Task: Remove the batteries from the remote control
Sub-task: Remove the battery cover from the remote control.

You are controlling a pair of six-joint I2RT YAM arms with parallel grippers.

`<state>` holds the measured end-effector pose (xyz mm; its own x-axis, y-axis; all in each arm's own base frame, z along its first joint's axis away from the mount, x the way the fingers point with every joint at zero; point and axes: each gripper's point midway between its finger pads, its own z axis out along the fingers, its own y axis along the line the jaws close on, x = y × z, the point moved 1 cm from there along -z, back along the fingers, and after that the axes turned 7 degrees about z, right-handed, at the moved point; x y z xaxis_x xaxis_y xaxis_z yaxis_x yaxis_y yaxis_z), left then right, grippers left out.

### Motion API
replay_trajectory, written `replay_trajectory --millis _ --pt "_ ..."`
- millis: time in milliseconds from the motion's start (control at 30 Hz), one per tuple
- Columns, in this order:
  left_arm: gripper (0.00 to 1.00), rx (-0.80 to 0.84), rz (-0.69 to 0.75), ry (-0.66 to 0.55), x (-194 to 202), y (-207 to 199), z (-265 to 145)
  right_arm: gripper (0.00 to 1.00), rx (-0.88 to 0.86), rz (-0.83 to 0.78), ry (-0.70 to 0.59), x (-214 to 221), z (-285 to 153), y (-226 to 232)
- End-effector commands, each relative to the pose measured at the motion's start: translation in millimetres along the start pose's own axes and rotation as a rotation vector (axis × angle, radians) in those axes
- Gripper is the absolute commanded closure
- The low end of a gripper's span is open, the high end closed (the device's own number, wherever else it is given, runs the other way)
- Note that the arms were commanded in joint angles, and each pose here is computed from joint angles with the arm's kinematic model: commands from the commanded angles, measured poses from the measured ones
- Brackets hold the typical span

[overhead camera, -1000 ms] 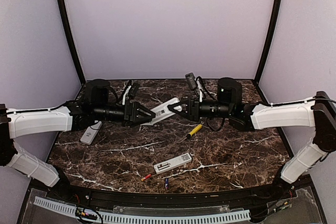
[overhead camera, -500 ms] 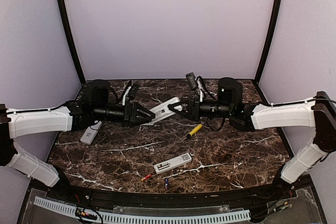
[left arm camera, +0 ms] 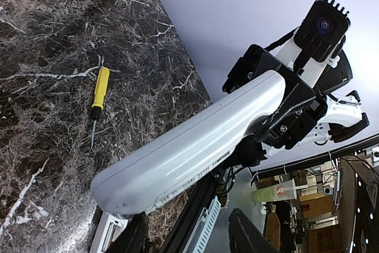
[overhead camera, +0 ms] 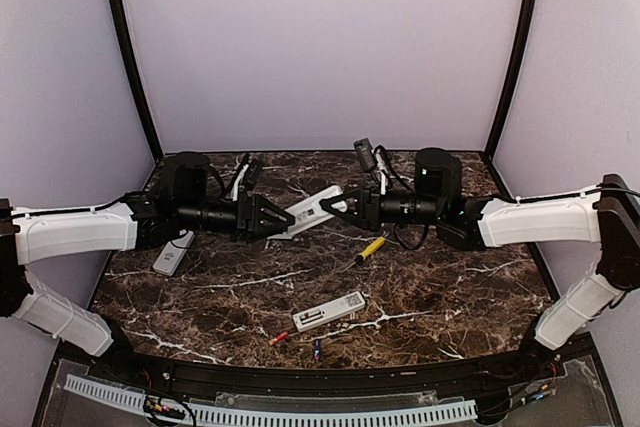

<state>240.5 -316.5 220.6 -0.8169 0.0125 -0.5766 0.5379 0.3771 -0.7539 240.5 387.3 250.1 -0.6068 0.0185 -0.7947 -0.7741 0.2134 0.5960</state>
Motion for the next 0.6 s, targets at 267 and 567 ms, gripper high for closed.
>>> replay_trajectory --millis 267,567 --pt "0.55 -0.037 -0.009 -0.012 -3 6 -1 1.00 -0.152 -0.077 -0.016 -12 2 42" --pt "0.55 -0.029 -0.010 -0.009 -2 6 0 1.00 -0.169 -0.082 0.011 -8 9 45"
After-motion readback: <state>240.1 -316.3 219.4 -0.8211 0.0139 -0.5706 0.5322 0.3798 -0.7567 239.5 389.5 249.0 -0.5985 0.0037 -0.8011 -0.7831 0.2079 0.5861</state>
